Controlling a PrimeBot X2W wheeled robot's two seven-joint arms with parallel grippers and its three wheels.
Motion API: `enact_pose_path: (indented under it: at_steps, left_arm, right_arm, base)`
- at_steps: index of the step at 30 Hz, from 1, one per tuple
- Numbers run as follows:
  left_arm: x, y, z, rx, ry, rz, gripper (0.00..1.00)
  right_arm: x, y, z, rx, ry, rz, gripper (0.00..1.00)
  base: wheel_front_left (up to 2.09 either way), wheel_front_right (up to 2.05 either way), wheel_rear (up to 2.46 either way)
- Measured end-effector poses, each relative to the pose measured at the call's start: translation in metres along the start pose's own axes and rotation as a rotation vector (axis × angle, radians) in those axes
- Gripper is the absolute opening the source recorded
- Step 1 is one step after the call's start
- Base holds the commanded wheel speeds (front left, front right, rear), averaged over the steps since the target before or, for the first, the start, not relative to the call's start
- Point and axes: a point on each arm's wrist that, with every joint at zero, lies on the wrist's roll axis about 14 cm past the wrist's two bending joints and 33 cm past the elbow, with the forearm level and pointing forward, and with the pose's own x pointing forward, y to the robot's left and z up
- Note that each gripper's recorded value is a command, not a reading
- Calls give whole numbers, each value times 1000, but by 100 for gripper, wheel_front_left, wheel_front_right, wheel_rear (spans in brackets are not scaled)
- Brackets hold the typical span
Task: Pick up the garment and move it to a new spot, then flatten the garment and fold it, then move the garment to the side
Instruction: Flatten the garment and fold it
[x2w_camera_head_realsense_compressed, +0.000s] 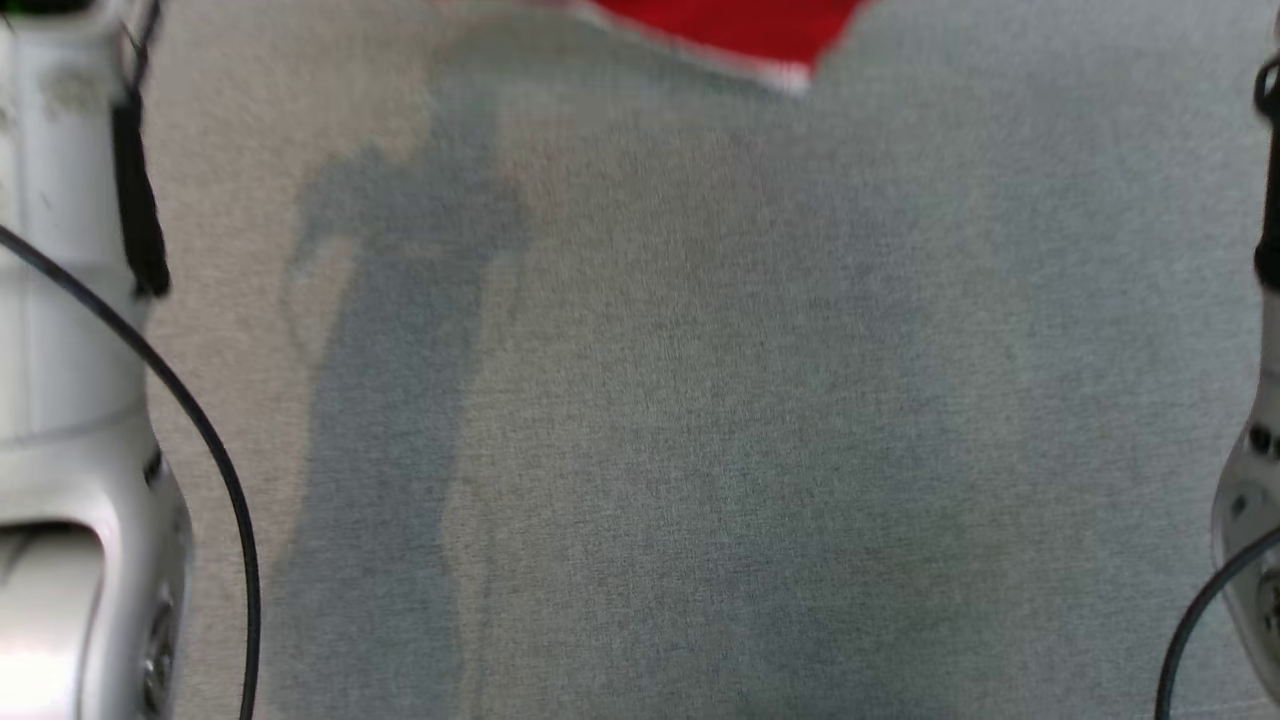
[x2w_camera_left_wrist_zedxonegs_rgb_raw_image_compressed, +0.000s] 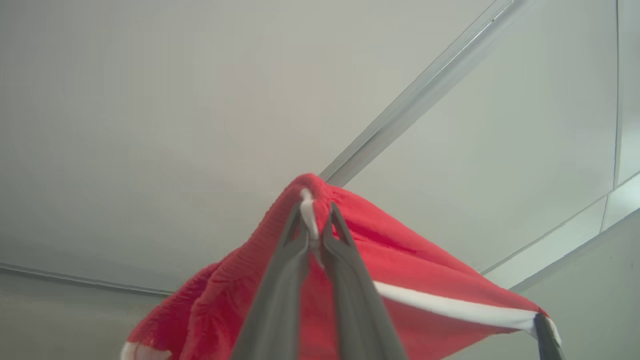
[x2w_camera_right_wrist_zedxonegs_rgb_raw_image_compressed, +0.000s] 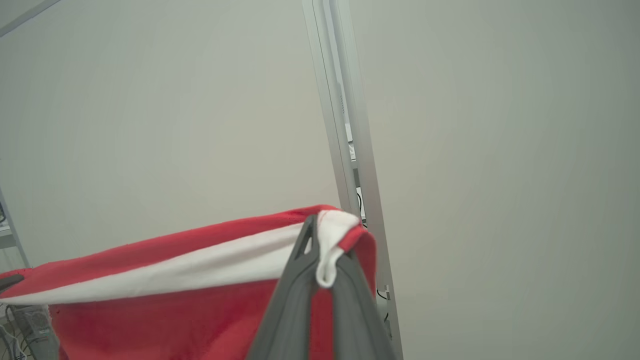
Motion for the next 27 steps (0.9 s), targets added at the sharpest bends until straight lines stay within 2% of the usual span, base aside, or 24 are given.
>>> enact_pose_path:
  at_steps: [2,5,8,11,13,16,19,23,27]
  left_arm:
    - [21,-1,7,21,-46,-26,0]
    - [49,15,3,31,-76,-24,0]
    - [71,46,-21,87,-60,4,0]
    - [83,77,-48,179,-43,7,0]
    - [86,105,-75,168,6,49,0]
    - [81,149,-119,205,96,120,0]
    - [69,176,-148,251,166,161,0]
    - [49,196,-168,328,236,194,0]
    - [21,212,-182,426,305,231,0]
  right_arm:
    - [16,-5,-7,-17,-35,-5,0]
    - [33,-12,-33,-33,-34,-11,0]
    - [36,-24,-78,-26,23,-26,0]
    - [27,-34,-132,33,108,-48,0]
    - [16,-36,-169,56,182,-56,0]
    - [-6,-36,-220,73,297,-60,0]
    - [-30,-35,-254,101,384,-73,0]
    - [-59,-29,-278,113,476,-77,0]
    - [-81,-23,-284,126,526,-86,0]
  base:
    - [0,0,0]
    - [0,0,0]
    - [0,0,0]
    - [0,0,0]
    - [0,0,0]
    - [0,0,0]
    - [0,0,0]
    - [0,0,0]
    - [0,0,0]
